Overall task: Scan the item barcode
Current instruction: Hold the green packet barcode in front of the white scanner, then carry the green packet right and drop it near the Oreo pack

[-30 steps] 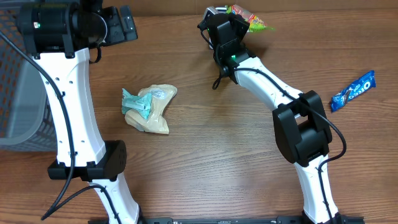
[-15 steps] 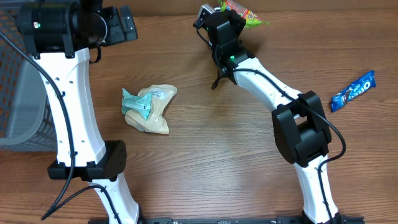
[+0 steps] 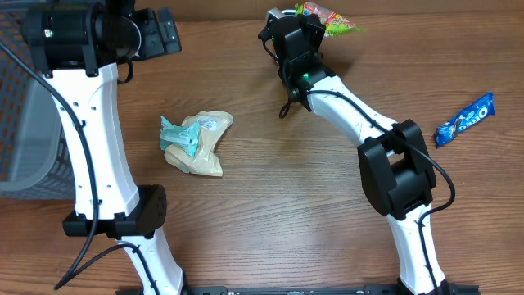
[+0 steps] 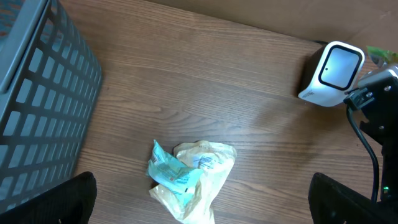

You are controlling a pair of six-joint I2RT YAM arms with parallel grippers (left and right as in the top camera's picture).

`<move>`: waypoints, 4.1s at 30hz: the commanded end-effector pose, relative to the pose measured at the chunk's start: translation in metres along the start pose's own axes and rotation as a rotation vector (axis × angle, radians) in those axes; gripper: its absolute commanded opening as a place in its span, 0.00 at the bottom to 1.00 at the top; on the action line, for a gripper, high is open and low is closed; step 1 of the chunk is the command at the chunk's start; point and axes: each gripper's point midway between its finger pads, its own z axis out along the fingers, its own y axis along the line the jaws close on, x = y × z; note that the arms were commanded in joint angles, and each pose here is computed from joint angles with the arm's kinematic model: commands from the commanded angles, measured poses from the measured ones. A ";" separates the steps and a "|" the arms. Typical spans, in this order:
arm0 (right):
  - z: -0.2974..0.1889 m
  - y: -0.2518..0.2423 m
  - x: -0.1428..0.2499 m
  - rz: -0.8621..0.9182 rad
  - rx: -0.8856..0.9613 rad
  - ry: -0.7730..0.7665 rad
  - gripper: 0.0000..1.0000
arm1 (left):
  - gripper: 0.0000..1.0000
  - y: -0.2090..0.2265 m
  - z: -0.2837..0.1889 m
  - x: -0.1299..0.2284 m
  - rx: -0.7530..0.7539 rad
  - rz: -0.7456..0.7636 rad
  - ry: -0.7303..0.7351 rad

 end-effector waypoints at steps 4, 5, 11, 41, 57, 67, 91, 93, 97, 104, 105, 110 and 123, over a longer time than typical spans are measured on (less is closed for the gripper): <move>-0.005 -0.018 -0.002 0.015 0.035 0.013 0.04 | 1.00 -0.005 -0.008 0.001 0.009 0.003 -0.016; -0.005 -0.014 -0.001 0.002 0.019 0.013 0.04 | 1.00 -0.005 -0.008 0.001 0.009 0.004 -0.016; -0.001 0.012 0.002 -0.040 -0.039 0.011 0.04 | 1.00 -0.005 -0.008 0.001 0.009 0.003 -0.016; -0.019 0.030 -0.056 -0.050 0.042 -0.148 0.04 | 1.00 -0.005 -0.008 0.001 0.009 0.003 -0.016; -0.002 -0.005 -0.024 -0.058 0.157 -0.020 0.04 | 1.00 -0.005 -0.008 0.001 0.009 0.003 -0.016; 0.004 -0.001 -0.015 -0.080 0.138 0.008 0.04 | 1.00 -0.005 -0.008 0.001 0.009 0.003 -0.016; -0.024 -0.035 -0.014 0.046 0.048 -0.038 0.04 | 1.00 -0.005 -0.008 0.001 0.010 0.004 -0.016; -0.041 -0.048 -0.014 0.118 -0.021 -0.084 0.04 | 1.00 -0.005 -0.008 0.001 0.009 0.003 -0.016; -0.079 -0.110 0.000 0.335 -0.013 -0.107 0.04 | 1.00 -0.005 -0.008 0.001 0.009 0.003 -0.016; -0.152 -0.214 0.064 0.781 0.055 -0.092 0.04 | 1.00 -0.005 -0.008 0.001 0.010 0.003 -0.016; -0.161 -0.221 0.076 0.852 0.046 -0.083 0.04 | 1.00 -0.005 -0.008 0.001 0.010 0.003 -0.016; -0.180 -0.234 0.146 1.159 0.019 0.044 0.04 | 1.00 -0.005 -0.008 0.001 0.010 0.004 -0.016; -0.116 -0.171 0.312 1.866 -0.585 0.371 0.04 | 1.00 -0.005 -0.008 0.001 0.009 0.004 -0.016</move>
